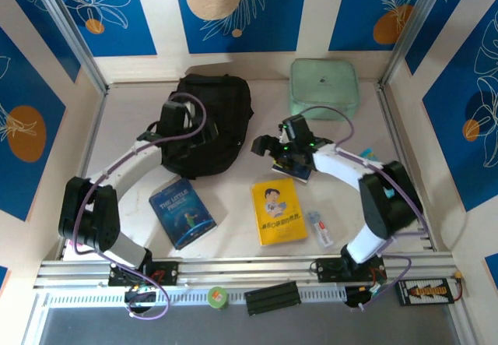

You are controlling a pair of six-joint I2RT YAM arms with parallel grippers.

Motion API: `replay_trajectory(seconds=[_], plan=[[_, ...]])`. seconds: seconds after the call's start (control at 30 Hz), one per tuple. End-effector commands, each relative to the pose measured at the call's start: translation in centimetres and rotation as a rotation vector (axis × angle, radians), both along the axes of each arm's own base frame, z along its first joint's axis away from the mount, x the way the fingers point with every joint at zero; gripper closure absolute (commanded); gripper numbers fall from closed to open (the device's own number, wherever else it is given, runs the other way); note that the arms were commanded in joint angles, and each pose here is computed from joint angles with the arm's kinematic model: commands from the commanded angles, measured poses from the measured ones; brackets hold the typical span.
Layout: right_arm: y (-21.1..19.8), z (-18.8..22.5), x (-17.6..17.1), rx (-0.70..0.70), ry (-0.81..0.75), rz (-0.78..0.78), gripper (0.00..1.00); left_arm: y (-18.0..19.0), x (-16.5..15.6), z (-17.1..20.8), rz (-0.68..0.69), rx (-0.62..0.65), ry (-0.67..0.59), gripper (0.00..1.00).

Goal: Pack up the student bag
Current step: Move the student bag to the top-center of the table.

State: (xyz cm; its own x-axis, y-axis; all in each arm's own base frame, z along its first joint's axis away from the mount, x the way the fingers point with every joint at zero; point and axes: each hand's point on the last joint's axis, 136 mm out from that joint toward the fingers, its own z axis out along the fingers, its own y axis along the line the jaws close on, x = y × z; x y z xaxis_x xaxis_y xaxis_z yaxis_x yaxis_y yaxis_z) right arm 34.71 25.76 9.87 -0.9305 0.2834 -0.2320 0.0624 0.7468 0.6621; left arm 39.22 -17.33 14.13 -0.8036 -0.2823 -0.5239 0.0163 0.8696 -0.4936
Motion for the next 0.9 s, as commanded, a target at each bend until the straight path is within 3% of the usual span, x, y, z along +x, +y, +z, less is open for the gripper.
replay_trajectory(seconds=[0.0, 0.33, 0.4, 0.63, 0.87], plan=[[3.8, 0.8, 0.4, 0.065, 0.037, 0.029, 0.1, 0.1, -2.8, -3.8, -0.016, 0.013, 0.122, 0.37], [4.6, -1.3, 4.4, 0.045, 0.103, -0.032, 0.26, -1.9, -8.7, -10.4, -0.119, 0.117, 0.238, 0.69], [4.4, -2.0, 5.1, 0.031, 0.109, -0.033, 0.29, -2.3, -9.8, -11.7, -0.152, 0.151, 0.24, 0.7], [2.7, -4.4, 5.6, -0.033, 0.143, -0.025, 0.52, -3.5, -11.7, -13.7, -0.26, 0.263, 0.213, 0.7], [-0.5, -5.9, 4.1, -0.031, 0.173, -0.085, 0.54, -4.9, -10.7, -12.6, -0.312, 0.263, 0.167, 0.69]])
